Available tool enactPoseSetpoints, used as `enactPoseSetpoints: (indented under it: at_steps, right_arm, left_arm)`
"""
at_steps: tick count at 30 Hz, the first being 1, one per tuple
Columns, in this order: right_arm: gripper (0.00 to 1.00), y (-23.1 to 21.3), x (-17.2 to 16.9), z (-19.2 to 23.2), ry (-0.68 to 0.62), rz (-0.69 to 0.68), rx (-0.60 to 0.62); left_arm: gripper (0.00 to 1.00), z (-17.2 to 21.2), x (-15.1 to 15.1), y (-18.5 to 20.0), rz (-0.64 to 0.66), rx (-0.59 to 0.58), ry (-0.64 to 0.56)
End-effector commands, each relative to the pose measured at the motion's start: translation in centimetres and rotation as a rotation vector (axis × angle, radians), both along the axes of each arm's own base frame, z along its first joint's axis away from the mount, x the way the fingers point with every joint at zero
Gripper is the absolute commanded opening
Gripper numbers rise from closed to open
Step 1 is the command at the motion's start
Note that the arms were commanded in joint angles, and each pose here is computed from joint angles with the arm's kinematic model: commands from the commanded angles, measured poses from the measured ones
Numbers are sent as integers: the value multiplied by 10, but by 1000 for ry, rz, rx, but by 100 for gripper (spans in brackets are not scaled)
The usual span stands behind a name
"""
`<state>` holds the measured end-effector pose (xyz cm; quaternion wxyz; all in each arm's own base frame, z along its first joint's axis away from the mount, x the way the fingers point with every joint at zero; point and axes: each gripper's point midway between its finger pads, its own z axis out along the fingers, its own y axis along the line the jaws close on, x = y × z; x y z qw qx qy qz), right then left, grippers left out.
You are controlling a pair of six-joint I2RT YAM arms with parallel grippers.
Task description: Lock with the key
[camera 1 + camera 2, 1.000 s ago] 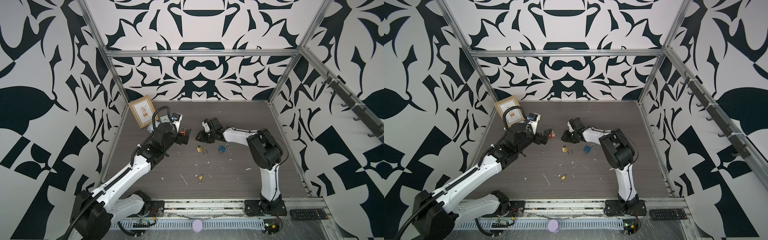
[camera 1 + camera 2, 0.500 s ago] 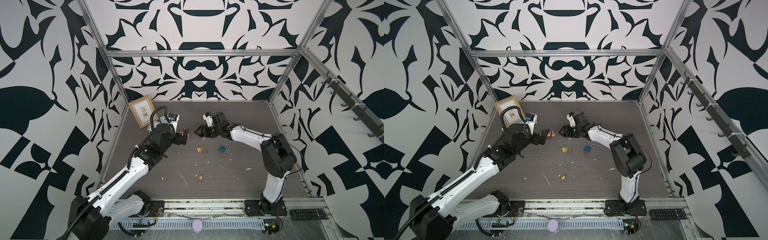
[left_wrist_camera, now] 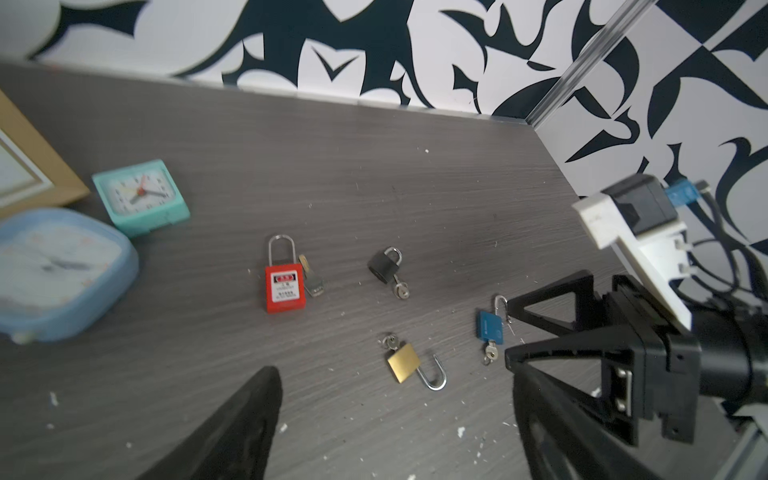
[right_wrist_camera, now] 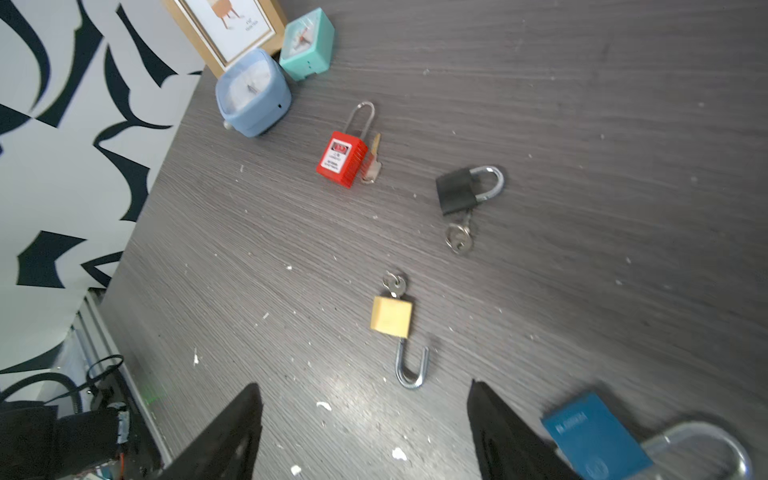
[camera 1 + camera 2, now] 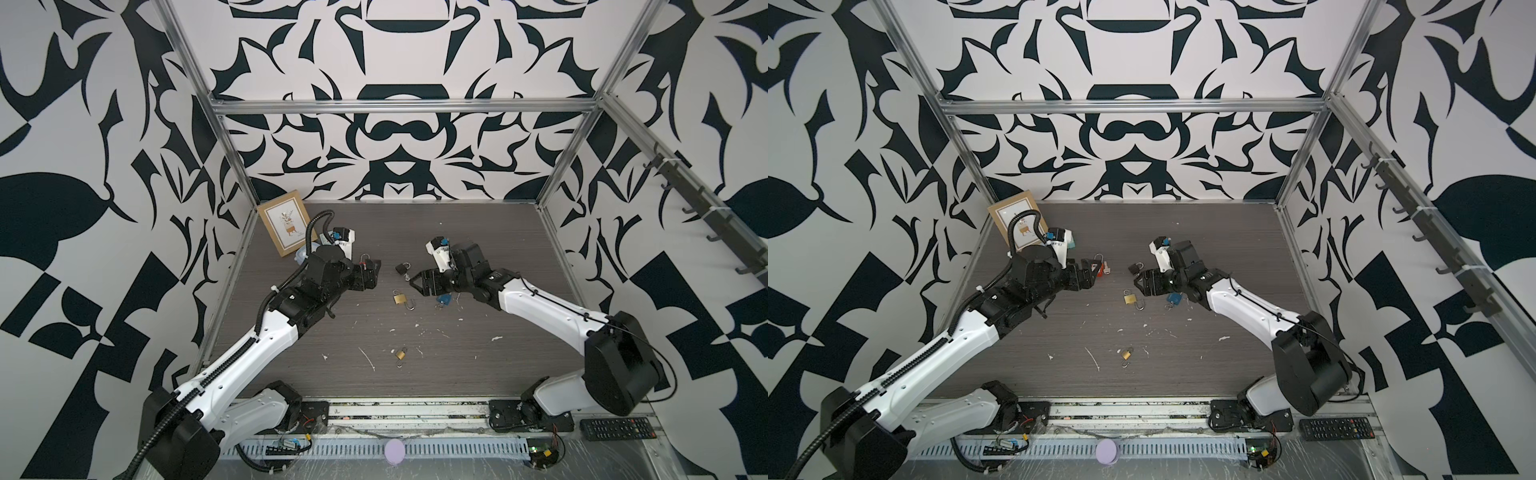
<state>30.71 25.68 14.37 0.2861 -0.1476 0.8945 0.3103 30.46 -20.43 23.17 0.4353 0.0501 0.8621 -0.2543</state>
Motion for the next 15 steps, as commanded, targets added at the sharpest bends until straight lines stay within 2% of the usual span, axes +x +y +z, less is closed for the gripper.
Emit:
enactPoseSetpoints:
  at_steps: [1, 5, 8, 12, 13, 15]
  right_arm:
    - [80, -18, -6, -8, -36, -49, -45]
    - [80, -24, -17, -28, -6, -85, -9]
    - [81, -25, -24, -41, -3, -79, -1]
    - [81, -29, -31, -48, -35, -75, -8]
    - [81, -32, -33, -50, -45, -81, -9]
    - [81, -37, -36, -52, -70, -95, -10]
  left_arm:
    - [87, -38, -8, 3, 100, -70, 212]
    - [86, -71, -13, 2, 190, -65, 341]
    - [86, -86, -16, -5, 229, -48, 394]
    - [86, -109, -14, -18, 257, 31, 462]
    - [82, -112, -13, -21, 256, 44, 476]
    - [80, -120, -10, -29, 258, 87, 504]
